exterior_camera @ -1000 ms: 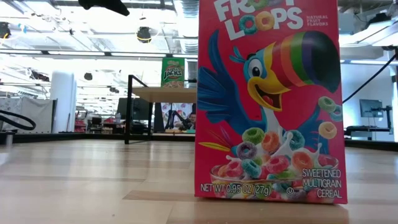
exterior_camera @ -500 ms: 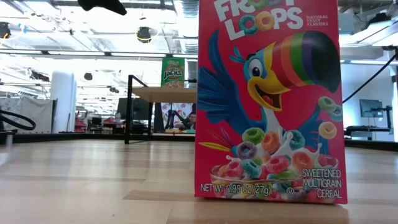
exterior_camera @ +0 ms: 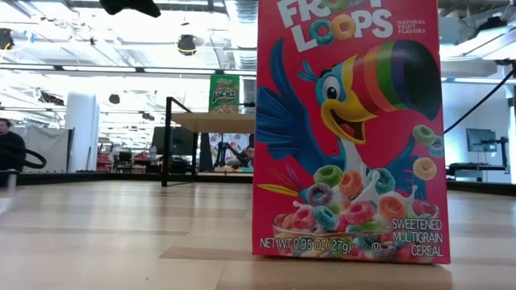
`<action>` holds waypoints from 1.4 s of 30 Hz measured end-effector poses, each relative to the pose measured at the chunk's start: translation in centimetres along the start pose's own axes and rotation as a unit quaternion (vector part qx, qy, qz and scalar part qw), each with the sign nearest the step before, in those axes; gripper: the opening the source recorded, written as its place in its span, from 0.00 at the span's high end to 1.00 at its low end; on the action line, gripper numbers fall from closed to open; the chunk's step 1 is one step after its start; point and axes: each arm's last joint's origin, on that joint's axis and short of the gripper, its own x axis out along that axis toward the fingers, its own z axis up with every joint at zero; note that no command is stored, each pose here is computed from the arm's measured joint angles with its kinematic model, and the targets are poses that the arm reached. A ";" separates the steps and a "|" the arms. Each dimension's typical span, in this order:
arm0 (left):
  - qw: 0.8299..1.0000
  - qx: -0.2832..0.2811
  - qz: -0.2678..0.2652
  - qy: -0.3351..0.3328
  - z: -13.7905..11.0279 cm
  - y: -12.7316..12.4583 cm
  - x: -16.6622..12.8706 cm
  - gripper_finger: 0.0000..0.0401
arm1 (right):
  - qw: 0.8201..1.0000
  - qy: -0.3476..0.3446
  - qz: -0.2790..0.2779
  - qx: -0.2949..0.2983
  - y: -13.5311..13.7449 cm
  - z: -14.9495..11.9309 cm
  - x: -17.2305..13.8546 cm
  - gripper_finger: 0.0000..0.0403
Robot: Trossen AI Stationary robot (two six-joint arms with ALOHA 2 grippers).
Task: Stack cereal on shelf
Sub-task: Put the top blue cereal box on the shelf aligned with the other blue cereal box
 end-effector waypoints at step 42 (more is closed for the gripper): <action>1.000 0.000 0.000 0.000 0.0 0.0 0.0 0.37 | 1.000 0.011 0.014 0.020 -0.6 -0.1 1.0 0.41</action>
